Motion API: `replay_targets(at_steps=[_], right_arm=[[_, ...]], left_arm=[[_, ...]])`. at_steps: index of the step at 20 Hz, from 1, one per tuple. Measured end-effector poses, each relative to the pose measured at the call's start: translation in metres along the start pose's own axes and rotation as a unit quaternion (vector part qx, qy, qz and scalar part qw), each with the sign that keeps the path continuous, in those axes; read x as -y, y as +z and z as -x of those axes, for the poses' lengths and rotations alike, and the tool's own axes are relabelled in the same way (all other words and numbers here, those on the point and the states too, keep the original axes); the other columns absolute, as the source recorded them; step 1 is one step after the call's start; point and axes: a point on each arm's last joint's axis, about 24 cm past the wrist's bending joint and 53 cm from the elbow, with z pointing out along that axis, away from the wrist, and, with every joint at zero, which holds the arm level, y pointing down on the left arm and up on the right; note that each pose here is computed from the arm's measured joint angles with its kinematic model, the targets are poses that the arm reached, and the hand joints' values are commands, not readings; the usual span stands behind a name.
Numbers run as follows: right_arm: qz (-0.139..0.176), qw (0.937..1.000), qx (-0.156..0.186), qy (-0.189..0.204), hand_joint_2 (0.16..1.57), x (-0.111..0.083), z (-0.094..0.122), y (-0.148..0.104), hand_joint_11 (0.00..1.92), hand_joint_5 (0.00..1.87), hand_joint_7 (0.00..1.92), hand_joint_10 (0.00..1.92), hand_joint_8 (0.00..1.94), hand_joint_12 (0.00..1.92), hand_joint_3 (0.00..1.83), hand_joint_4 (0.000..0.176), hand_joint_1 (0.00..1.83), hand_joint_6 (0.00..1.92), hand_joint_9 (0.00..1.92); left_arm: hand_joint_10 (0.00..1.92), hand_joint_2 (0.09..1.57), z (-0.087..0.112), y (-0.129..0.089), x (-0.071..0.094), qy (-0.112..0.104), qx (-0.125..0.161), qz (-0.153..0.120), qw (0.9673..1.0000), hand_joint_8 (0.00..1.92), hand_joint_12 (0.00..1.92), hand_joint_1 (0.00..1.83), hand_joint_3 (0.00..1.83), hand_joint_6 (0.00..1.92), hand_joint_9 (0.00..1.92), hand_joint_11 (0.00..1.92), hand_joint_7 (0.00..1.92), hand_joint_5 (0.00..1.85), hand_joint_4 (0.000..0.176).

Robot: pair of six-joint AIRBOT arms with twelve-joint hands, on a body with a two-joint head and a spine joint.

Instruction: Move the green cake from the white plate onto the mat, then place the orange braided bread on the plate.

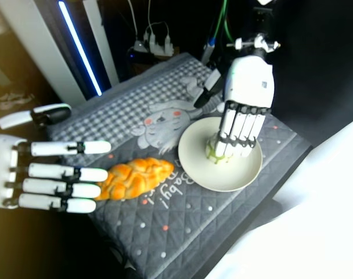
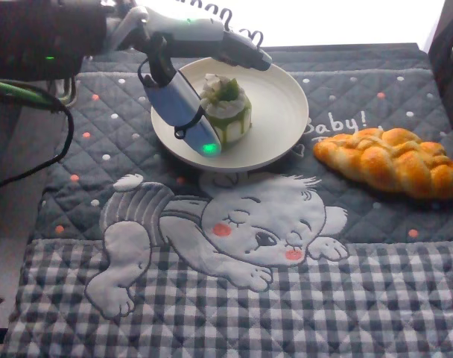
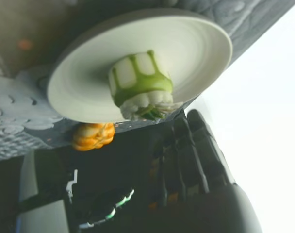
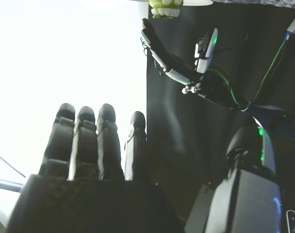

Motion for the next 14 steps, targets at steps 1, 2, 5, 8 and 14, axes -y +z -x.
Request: replay_targets(at_steps=[1, 2, 5, 8, 14], right_arm=[[0.0, 1.0, -0.001, 0.0, 0.75, 0.0, 0.0, 0.0, 0.0, 0.27, 0.19, 0.0, 0.01, 0.0, 0.0, 0.162, 0.61, 0.0, 0.05], [0.001, 1.0, -0.001, 0.0, 0.75, 0.0, 0.0, 0.0, 0.0, 0.27, 0.19, 0.01, 0.01, 0.0, 0.0, 0.17, 0.61, 0.0, 0.05], [0.001, 1.0, -0.002, 0.0, 0.75, 0.0, -0.001, 0.0, 0.0, 0.27, 0.19, 0.01, 0.0, 0.0, 0.0, 0.176, 0.61, 0.0, 0.06], [0.001, 1.0, -0.007, 0.001, 0.75, 0.0, -0.005, 0.0, 0.0, 0.25, 0.18, 0.0, 0.0, 0.0, 0.0, 0.159, 0.63, 0.0, 0.05], [0.002, 0.9999, -0.011, 0.004, 0.75, -0.001, -0.007, 0.0, 0.0, 0.27, 0.18, 0.0, 0.0, 0.0, 0.0, 0.15, 0.67, 0.01, 0.05]], left_arm=[[0.01, 0.73, 0.001, 0.002, -0.002, 0.001, 0.001, 0.003, 1.0, 0.01, 0.09, 0.8, 0.0, 0.01, 0.35, 0.35, 0.32, 0.29, 0.002], [0.01, 0.73, 0.002, 0.003, -0.005, 0.001, 0.004, 0.009, 0.9999, 0.01, 0.09, 0.79, 0.0, 0.01, 0.36, 0.35, 0.33, 0.3, 0.01], [0.02, 0.73, 0.006, 0.006, -0.016, 0.003, 0.013, 0.029, 0.9995, 0.02, 0.12, 0.78, 0.0, 0.01, 0.4, 0.42, 0.36, 0.3, 0.028], [0.03, 0.72, -0.001, 0.008, -0.029, 0.004, 0.01, 0.05, 0.9987, 0.02, 0.15, 0.83, 0.0, 0.01, 0.44, 0.45, 0.38, 0.32, 0.033], [0.02, 0.7, -0.016, 0.014, -0.035, 0.002, 0.0, 0.058, 0.9983, 0.02, 0.15, 0.9, 0.0, 0.02, 0.46, 0.43, 0.42, 0.37, 0.027]])
